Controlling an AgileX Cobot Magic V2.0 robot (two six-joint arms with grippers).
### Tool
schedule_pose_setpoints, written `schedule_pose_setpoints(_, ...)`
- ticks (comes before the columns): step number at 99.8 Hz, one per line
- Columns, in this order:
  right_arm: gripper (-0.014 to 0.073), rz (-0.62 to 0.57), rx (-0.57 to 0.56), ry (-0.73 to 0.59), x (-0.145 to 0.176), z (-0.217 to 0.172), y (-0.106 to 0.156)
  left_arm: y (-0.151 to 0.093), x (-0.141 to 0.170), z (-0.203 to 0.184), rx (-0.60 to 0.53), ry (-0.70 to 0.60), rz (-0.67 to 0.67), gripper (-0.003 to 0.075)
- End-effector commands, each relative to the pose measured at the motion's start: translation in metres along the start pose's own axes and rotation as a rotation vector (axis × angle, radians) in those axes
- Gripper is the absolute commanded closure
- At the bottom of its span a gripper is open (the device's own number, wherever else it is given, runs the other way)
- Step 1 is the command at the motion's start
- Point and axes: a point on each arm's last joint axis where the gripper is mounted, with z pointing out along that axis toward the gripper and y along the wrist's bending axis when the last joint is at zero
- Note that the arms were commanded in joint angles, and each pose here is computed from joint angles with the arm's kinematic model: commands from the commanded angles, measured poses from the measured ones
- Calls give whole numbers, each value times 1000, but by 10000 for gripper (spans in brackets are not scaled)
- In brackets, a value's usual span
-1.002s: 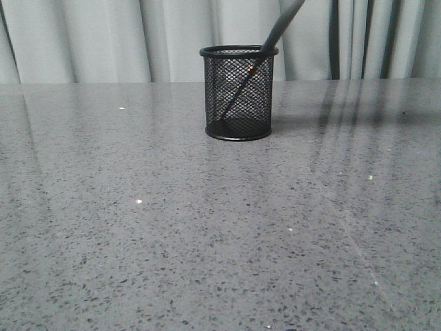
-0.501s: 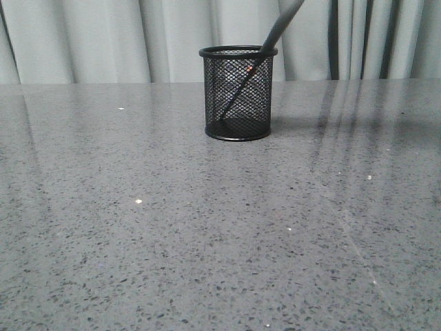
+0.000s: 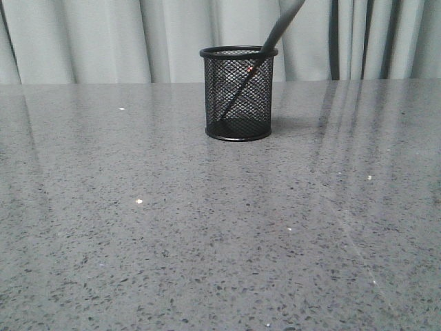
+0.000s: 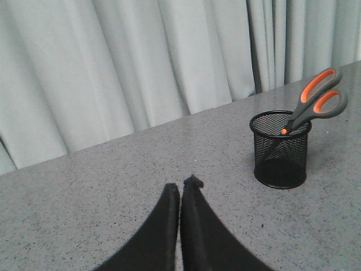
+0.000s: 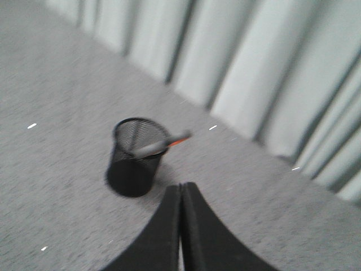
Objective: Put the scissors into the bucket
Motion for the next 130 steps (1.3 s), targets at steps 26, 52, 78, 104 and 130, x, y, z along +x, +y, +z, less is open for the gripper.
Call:
schedule_pose_setpoints(26,669,97,207,-257,76,-33,29,1,26,-4,-71,-96,-58,740)
schedule_pose_setpoints(52,669,101,199,-236,82,-30,30,-1,44,-2,-63,-50,-68,740)
schedule_pose_setpoints(78,669,101,196,-232,82,-29,31,-5,53,0,-32,8,-72,740)
schedule_pose_setpoints(104,669,101,196,-232,82,-29,31,-4,53,0,-33,6,-71,740)
schedule_pose_setpoints(130,669,101,196,-232,82,-29,31,-5,57,1,-33,17,-74,740)
